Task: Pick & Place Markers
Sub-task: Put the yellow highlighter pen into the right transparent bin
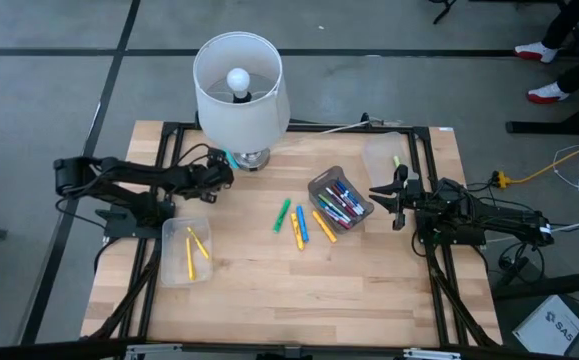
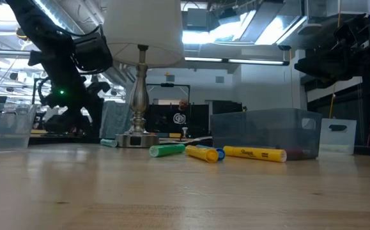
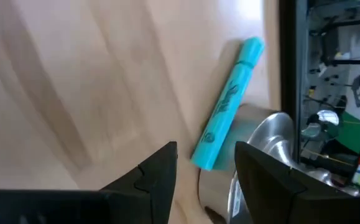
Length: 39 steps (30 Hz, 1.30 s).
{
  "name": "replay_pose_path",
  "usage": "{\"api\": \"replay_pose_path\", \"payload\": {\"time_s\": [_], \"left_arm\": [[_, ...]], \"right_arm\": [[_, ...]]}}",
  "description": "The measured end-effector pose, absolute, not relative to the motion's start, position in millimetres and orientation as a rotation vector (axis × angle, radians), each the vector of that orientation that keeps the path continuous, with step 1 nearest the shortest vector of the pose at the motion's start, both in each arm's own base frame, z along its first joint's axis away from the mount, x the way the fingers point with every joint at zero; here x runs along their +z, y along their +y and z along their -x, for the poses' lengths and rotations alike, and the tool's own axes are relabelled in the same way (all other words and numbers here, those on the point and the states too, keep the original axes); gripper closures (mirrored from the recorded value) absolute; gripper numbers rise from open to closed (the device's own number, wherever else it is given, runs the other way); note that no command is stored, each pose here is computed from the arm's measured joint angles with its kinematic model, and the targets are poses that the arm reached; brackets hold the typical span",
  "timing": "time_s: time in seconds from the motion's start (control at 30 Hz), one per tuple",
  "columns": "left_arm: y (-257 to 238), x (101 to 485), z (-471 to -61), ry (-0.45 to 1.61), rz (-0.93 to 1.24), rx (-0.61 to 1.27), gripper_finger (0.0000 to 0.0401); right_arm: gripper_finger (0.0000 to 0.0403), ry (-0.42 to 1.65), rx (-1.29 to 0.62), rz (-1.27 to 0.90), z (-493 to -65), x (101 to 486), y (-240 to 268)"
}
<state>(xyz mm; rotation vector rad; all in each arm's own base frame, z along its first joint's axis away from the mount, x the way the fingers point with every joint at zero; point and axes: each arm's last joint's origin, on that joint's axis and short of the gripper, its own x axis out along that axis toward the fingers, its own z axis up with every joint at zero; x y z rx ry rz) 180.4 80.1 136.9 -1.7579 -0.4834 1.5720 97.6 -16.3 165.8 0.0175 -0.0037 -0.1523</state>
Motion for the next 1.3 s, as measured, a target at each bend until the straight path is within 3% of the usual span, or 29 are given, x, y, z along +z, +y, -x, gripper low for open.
{"api": "replay_pose_path", "payload": {"time_s": [0.17, 1.3], "left_arm": [[82.6, 140.9, -177.5, -0.496, 1.626, 1.582, 0.0244], [118.0, 107.3, -192.8, -0.472, 1.677, 1.589, 0.0244]], "right_arm": [[0.0312, -0.003, -0.153, -0.018, -97.6, 165.8, -16.3], [0.0312, -0.004, -0.152, -0.017, -97.6, 165.8, -16.3]]}}
